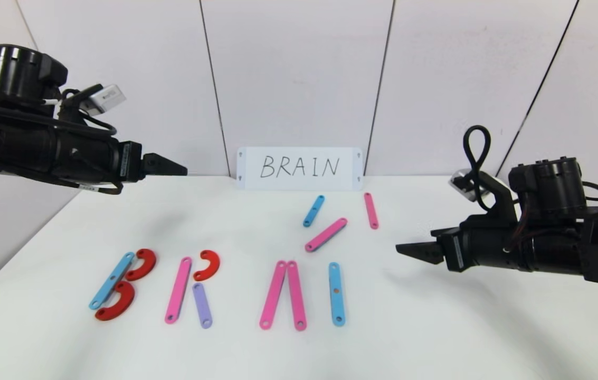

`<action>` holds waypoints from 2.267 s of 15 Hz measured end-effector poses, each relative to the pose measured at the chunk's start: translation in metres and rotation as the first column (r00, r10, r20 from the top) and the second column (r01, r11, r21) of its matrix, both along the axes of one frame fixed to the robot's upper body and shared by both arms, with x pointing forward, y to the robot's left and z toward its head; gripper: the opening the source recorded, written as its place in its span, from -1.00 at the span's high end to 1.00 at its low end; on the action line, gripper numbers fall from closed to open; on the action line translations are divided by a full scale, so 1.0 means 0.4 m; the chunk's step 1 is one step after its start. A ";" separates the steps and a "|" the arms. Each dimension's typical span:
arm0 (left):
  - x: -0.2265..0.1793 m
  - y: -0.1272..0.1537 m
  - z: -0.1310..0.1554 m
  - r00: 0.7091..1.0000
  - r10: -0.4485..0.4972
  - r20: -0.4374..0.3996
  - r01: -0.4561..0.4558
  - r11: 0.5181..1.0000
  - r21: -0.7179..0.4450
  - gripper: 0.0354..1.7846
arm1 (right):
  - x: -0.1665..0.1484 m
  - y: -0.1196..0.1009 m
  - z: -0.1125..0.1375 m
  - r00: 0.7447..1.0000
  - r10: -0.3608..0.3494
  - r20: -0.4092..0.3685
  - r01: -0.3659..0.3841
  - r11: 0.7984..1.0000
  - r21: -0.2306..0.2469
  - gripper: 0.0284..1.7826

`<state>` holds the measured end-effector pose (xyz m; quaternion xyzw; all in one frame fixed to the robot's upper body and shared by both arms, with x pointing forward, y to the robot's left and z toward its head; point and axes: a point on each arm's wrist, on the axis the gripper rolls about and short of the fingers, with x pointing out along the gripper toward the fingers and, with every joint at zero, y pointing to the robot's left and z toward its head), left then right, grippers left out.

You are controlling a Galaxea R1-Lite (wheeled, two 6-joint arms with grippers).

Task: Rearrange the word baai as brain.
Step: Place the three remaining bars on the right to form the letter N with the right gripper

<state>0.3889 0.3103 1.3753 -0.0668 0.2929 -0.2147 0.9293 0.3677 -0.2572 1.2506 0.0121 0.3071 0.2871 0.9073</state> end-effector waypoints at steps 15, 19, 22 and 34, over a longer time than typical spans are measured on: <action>-0.030 0.029 0.047 0.996 -0.003 0.094 -0.002 0.999 0.044 -0.95 | 0.170 0.326 0.027 0.938 -0.347 0.004 0.347 0.937 -0.048 -0.94; -0.023 0.029 0.041 0.996 -0.006 0.088 0.002 0.999 0.048 -0.95 | 0.221 0.382 -0.045 0.921 -0.390 0.000 0.389 0.918 -0.078 -0.94; -0.019 0.029 0.036 0.996 -0.008 0.083 0.004 0.999 0.051 -0.95 | 0.243 0.417 -0.096 0.919 -0.393 -0.009 0.390 0.915 -0.099 -0.94; -0.013 0.028 0.028 0.997 -0.015 0.077 0.011 0.998 0.059 -0.95 | 0.243 0.468 -0.171 0.924 -0.382 -0.021 0.374 0.914 -0.158 -0.83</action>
